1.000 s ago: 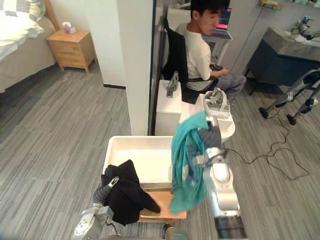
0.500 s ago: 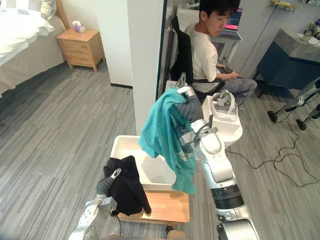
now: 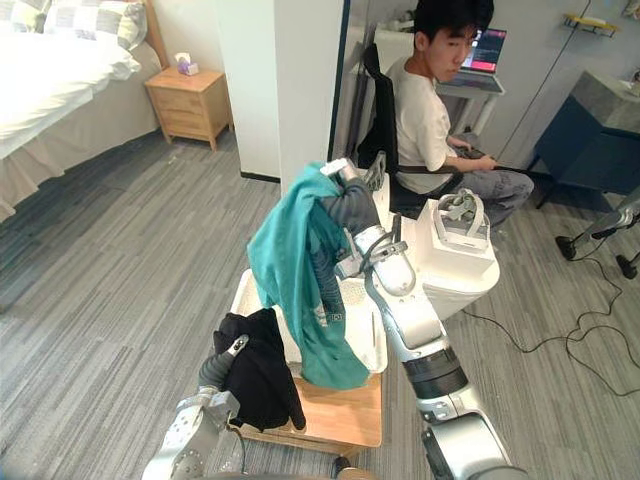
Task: Tidy the bed and pick cloth on bed and put in laundry
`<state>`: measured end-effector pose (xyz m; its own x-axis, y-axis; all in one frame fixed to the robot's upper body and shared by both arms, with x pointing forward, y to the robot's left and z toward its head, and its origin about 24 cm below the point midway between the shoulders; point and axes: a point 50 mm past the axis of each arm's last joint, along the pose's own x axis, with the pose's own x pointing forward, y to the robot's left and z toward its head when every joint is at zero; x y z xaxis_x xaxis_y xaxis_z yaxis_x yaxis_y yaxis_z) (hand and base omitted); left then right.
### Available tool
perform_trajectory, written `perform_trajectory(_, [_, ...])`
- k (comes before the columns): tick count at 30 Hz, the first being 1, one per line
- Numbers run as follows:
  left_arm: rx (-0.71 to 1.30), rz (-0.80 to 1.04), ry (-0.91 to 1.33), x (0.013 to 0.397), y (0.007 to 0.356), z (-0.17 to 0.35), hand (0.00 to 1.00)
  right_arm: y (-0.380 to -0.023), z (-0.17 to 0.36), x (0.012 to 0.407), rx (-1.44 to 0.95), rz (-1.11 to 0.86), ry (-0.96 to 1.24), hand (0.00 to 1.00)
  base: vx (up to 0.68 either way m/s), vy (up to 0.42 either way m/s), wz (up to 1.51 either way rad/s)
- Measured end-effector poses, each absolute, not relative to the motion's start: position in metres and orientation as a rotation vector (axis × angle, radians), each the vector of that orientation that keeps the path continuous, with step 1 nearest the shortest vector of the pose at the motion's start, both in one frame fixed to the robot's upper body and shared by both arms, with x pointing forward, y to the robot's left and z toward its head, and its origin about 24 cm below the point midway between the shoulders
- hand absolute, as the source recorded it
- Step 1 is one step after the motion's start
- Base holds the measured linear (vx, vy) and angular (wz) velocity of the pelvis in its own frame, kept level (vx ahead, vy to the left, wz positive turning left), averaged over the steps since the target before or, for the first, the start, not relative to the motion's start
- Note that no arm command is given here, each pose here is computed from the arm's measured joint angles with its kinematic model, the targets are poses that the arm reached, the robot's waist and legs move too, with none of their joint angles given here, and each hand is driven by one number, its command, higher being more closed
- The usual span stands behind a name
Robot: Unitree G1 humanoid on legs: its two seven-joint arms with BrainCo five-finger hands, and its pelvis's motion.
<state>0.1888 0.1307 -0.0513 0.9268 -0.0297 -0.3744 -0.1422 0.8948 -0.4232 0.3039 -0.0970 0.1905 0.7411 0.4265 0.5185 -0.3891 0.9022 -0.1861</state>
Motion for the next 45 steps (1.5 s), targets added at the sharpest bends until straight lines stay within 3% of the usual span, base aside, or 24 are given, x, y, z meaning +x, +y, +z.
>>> perform_trajectory(16, [-0.466,0.061,0.421,0.192,0.125,-0.052,1.00,-0.074,0.194,0.307,-0.174,0.469,-0.626,1.00,0.00,0.002,0.06])
perform_trajectory(24, [-0.434,0.031,0.453,0.190,0.121,-0.055,1.00,-0.060,0.169,0.314,-0.195,0.485,-0.472,1.00,-0.02,0.002,0.06])
perform_trajectory(30, [-0.445,-0.036,0.277,0.217,0.116,-0.015,1.00,-0.055,0.177,0.336,-0.271,0.392,-0.410,1.00,-0.12,0.012,0.14])
perform_trajectory(37, [-0.484,-0.102,0.116,0.239,0.101,0.018,1.00,-0.075,0.185,0.375,-0.353,0.244,-0.259,1.00,0.00,0.008,0.13])
perform_trajectory(45, [-0.495,-0.164,-0.061,0.261,0.088,0.054,1.00,-0.125,0.184,0.402,-0.260,0.034,-0.115,1.00,0.02,0.001,0.06])
